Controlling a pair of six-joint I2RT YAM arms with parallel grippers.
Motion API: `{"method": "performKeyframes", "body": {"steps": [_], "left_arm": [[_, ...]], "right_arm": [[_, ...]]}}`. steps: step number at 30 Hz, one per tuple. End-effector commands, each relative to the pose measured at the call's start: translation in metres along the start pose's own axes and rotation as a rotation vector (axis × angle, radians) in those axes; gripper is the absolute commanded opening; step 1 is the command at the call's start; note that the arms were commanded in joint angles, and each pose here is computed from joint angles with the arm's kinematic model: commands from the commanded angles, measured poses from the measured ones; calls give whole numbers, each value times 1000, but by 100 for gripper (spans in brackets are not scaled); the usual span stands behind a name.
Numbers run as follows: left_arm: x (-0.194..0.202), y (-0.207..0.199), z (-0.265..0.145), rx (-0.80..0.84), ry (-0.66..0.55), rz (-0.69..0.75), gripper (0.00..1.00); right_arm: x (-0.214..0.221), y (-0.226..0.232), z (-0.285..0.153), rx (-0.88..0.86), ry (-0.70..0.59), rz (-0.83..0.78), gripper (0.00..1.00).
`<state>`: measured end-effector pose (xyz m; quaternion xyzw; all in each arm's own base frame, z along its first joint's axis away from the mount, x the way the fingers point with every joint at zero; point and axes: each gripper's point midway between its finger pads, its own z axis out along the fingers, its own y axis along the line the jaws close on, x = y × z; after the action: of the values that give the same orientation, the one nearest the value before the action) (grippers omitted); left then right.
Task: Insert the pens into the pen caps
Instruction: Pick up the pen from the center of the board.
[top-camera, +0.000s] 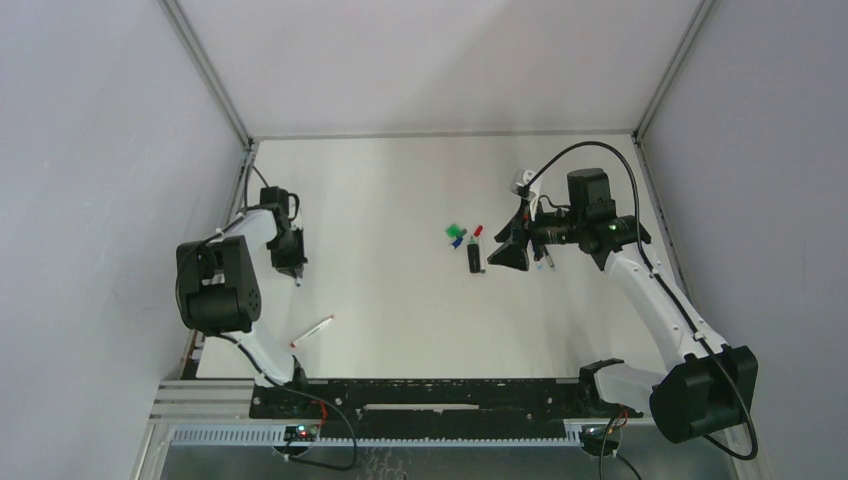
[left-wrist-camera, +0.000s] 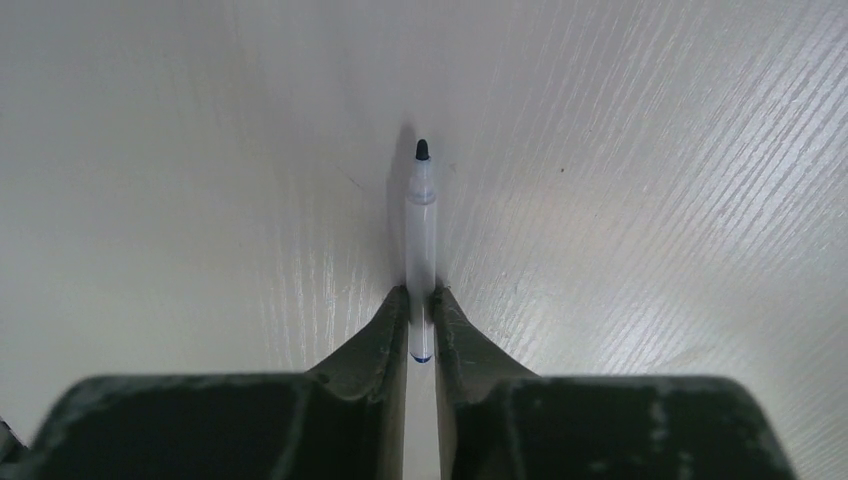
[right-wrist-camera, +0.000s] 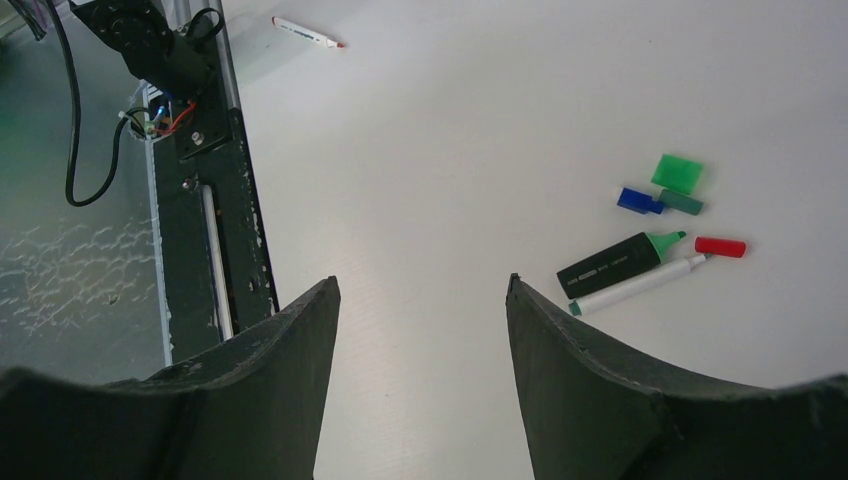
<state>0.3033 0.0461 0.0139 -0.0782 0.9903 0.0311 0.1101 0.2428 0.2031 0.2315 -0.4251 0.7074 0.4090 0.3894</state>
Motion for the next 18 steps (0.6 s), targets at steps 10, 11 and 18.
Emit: {"method": "performKeyframes", "body": {"steps": [10, 11, 18], "left_arm": [[-9, -10, -5, 65, -12, 9, 0], [-11, -14, -7, 83, -25, 14, 0], [-23, -53, -37, 168, -141, 107, 0]], "right_arm": [[-6, 4, -1, -10, -13, -38, 69], [-5, 4, -1, -11, -13, -37, 69], [-6, 6, -1, -21, -16, -33, 69]]}}
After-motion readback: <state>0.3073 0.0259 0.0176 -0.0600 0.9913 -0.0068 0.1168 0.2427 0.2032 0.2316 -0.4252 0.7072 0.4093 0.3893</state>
